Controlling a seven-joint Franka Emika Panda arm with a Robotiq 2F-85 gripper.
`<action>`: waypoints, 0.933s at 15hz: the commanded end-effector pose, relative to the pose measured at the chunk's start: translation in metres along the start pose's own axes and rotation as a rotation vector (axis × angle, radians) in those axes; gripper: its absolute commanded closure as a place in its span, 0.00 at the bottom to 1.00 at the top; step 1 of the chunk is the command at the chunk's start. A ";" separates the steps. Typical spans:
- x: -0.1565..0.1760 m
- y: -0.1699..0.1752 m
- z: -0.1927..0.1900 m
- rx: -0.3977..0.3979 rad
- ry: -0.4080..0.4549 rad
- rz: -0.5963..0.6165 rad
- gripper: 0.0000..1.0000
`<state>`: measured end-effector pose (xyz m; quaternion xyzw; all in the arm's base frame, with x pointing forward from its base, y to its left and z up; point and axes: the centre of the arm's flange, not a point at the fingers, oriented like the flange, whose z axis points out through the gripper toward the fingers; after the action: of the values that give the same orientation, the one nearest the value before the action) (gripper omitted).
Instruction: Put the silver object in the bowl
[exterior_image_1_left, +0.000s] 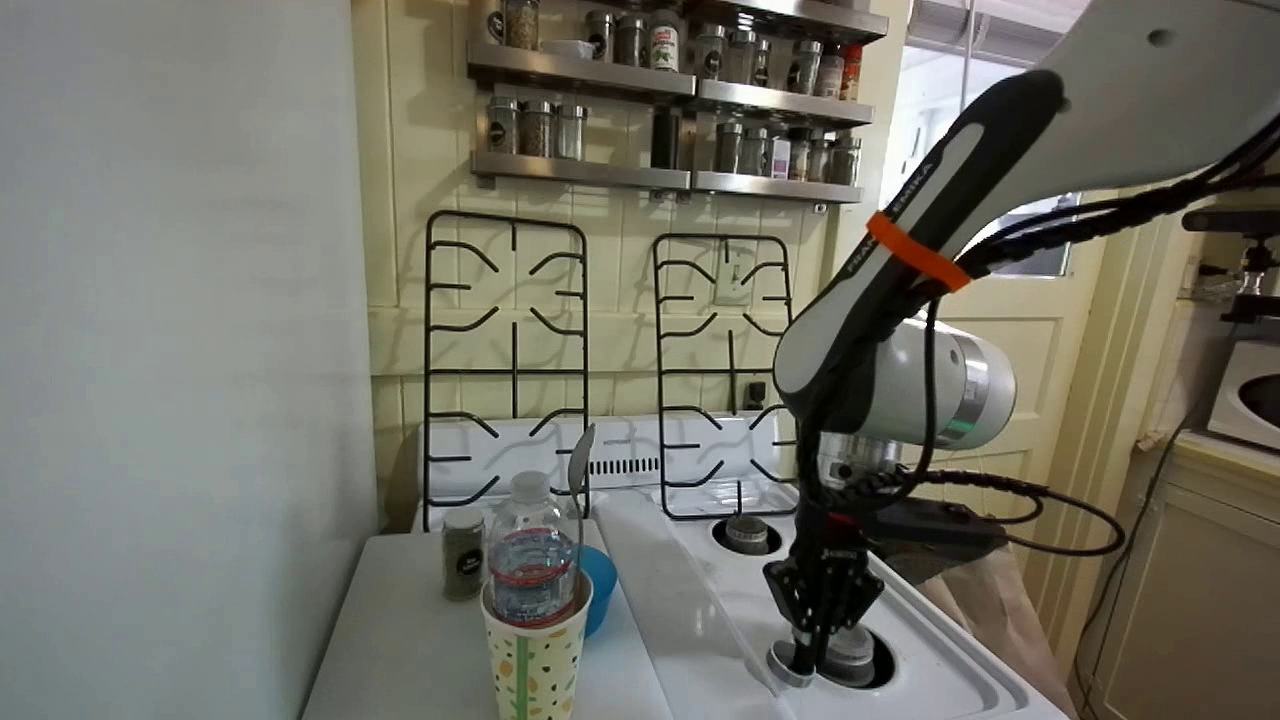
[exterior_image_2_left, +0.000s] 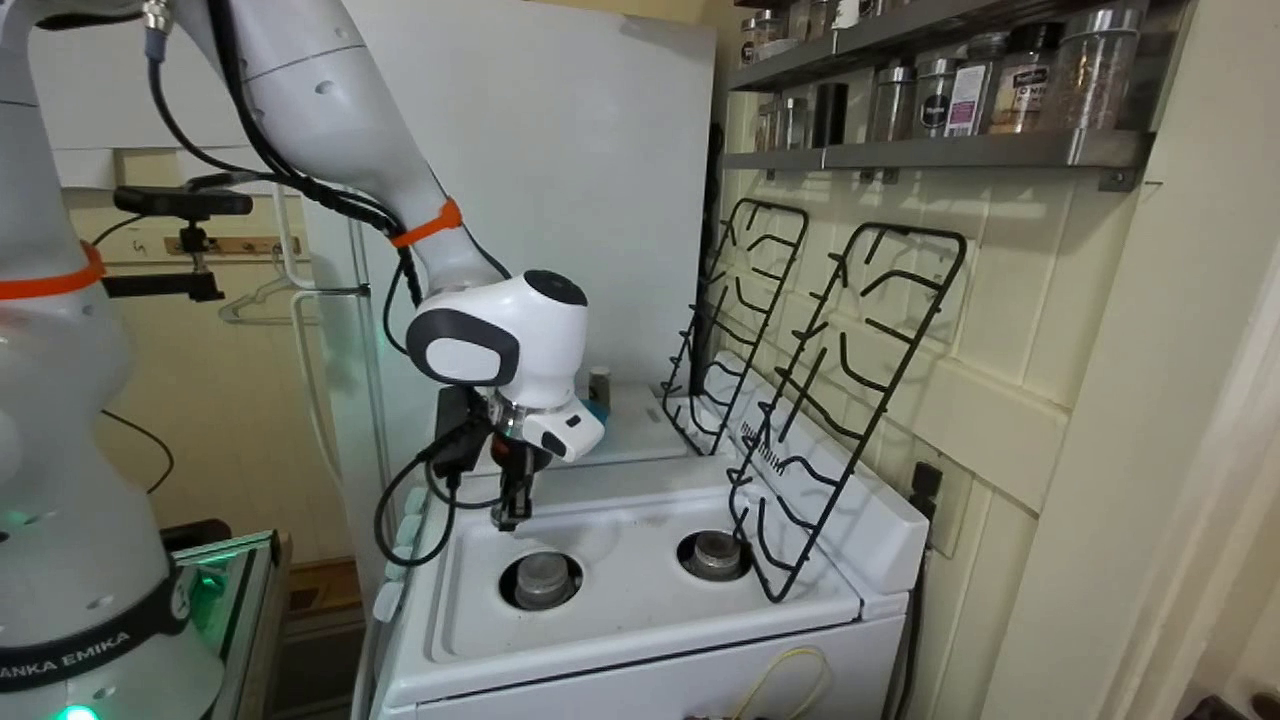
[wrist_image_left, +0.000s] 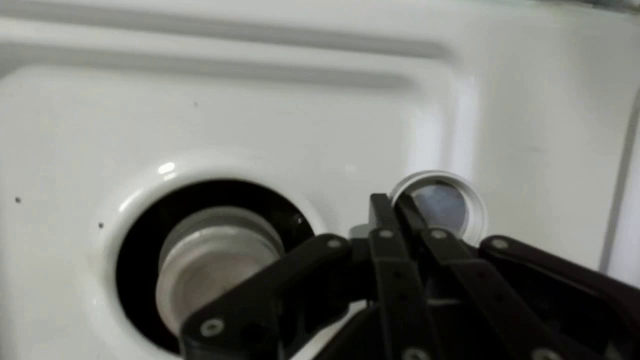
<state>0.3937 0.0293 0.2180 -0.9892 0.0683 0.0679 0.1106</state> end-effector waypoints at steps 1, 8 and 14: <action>-0.029 -0.016 -0.055 0.015 0.190 -0.057 0.99; 0.035 -0.073 -0.119 0.110 0.556 -0.197 0.99; 0.091 -0.115 -0.111 0.292 0.424 -0.310 0.99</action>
<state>0.4752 0.0942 0.3685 -0.9553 -0.0264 -0.2111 0.2054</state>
